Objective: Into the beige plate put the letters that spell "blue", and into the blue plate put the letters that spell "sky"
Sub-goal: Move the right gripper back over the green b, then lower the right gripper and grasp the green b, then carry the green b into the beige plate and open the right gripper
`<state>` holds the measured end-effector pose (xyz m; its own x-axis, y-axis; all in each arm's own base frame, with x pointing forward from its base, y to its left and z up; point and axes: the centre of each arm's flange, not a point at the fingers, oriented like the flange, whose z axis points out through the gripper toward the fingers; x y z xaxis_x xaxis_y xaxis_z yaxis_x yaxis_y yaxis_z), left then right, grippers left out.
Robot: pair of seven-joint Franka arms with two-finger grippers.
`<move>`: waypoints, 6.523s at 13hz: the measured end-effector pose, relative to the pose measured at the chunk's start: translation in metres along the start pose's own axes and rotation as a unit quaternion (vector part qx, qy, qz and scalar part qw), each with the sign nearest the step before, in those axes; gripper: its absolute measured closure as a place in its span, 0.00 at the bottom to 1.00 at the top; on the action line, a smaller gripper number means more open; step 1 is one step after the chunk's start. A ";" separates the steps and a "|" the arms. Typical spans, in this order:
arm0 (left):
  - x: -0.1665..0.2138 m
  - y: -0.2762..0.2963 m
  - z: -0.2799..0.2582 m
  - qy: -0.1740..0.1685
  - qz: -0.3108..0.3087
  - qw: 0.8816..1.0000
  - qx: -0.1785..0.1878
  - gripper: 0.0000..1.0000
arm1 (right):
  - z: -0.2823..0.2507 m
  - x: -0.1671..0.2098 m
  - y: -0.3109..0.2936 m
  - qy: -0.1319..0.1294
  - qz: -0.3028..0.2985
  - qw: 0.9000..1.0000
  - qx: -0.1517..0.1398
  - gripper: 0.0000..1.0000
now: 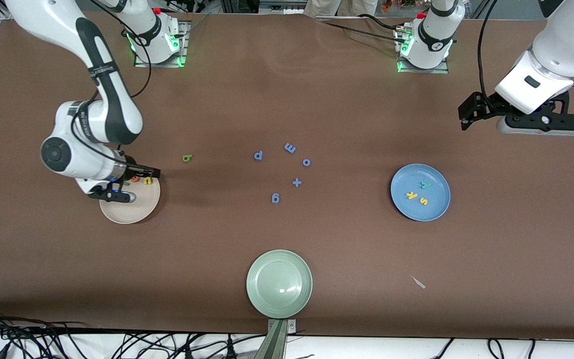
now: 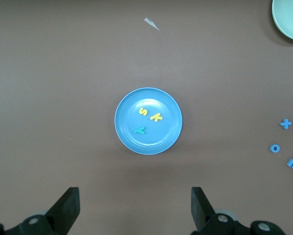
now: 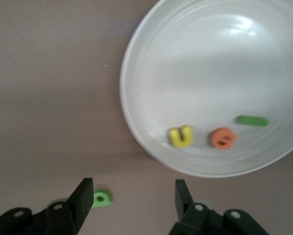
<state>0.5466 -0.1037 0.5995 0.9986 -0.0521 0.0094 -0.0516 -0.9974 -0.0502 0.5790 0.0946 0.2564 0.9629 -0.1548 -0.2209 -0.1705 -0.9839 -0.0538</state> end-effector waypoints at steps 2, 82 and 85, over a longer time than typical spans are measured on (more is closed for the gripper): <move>0.000 0.000 0.000 -0.001 0.000 1.000 0.000 0.00 | 0.006 -0.021 -0.034 0.003 0.022 1.000 0.007 0.24; -0.002 -0.048 0.001 -0.020 -0.042 0.999 -0.026 0.00 | 0.088 0.002 -0.073 0.069 0.055 0.996 0.032 0.62; -0.002 -0.048 0.001 -0.020 -0.042 0.999 -0.026 0.00 | 0.070 0.000 -0.070 0.053 0.048 0.997 0.026 0.62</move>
<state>0.5469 -0.0556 0.6011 0.9991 0.0327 -0.0287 0.0328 -0.9995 0.0011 0.5760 0.1697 0.1919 0.9578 -0.2597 -0.1229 -0.2712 -0.9585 -0.0879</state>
